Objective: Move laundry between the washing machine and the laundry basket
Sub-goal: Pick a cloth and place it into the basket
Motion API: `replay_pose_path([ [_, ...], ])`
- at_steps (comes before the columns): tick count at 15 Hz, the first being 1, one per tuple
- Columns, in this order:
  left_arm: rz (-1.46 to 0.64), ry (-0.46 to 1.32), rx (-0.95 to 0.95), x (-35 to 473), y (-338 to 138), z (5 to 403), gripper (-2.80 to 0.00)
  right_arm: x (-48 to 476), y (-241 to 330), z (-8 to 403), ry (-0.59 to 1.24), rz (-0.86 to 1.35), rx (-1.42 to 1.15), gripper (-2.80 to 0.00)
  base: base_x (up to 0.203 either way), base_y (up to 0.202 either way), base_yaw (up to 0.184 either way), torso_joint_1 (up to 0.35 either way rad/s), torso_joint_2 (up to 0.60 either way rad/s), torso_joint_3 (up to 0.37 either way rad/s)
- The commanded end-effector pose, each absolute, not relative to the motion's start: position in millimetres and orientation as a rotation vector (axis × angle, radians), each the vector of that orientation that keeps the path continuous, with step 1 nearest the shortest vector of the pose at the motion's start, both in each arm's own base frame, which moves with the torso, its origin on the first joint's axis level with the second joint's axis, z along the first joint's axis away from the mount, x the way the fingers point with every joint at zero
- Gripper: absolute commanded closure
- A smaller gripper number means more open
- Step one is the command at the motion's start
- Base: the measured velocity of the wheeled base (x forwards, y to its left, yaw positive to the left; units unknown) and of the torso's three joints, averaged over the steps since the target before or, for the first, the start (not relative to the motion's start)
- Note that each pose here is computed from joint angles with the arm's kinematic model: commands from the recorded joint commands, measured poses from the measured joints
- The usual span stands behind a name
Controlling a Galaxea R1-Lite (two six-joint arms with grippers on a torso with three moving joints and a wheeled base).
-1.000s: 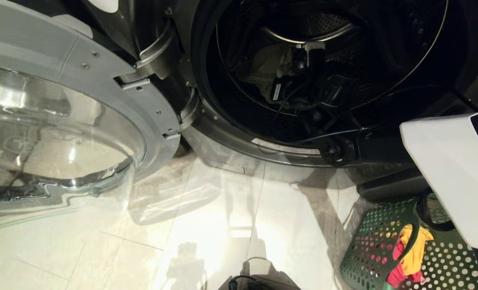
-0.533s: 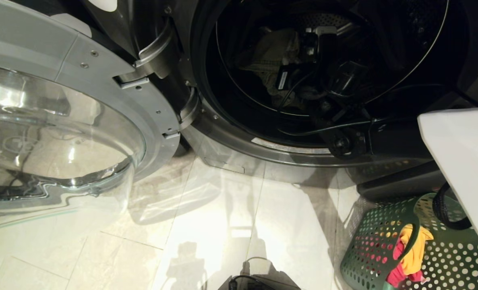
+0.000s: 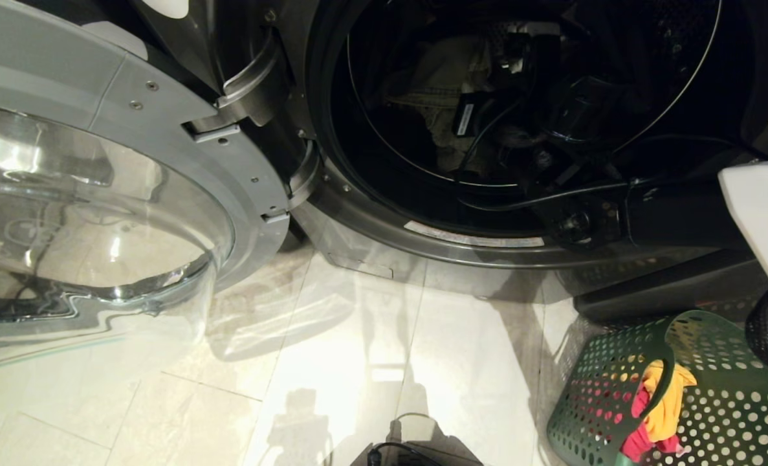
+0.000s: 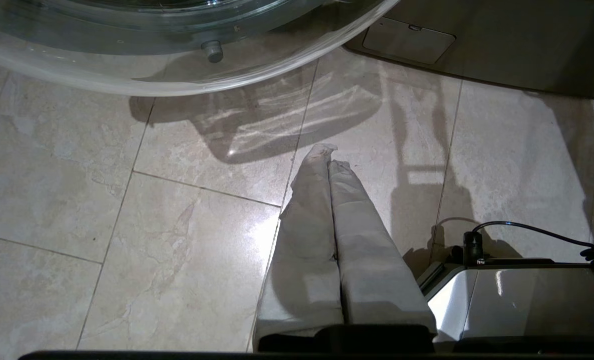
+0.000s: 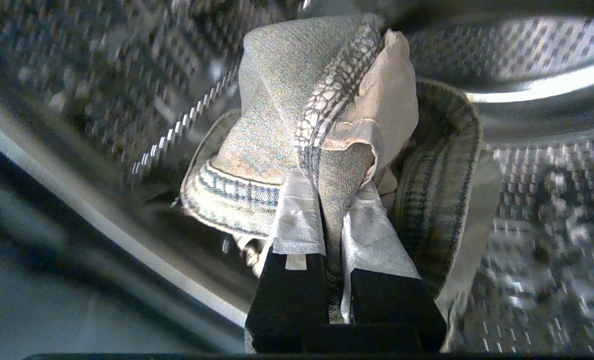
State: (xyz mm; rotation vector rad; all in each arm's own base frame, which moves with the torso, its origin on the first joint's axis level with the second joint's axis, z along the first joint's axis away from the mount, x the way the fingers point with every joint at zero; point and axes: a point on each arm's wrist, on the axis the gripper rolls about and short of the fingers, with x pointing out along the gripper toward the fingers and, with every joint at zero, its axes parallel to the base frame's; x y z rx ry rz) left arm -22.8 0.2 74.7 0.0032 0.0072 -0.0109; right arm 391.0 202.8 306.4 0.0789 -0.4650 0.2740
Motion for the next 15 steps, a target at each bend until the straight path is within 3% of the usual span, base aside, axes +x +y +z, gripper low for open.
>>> replay_pose_path([
  [1,-0.011,0.009,0.003,-22.7,0.2,74.7,0.0,361.9,190.4,319.8,-0.452,0.289,0.08,0.0,0.0,0.0,0.0,0.0,0.0,0.0],
  [7,-0.011,0.008,0.003,-22.7,0.2,74.9,0.0,273.2,172.0,324.3,-0.372,0.383,0.101,0.0,0.0,0.0,0.0,0.0,0.0,0.0],
  [15,-0.011,0.008,0.003,-22.7,0.2,74.9,0.0,225.1,169.7,305.5,-0.301,0.463,0.089,0.0,0.0,0.0,0.0,0.001,0.0,0.134],
])
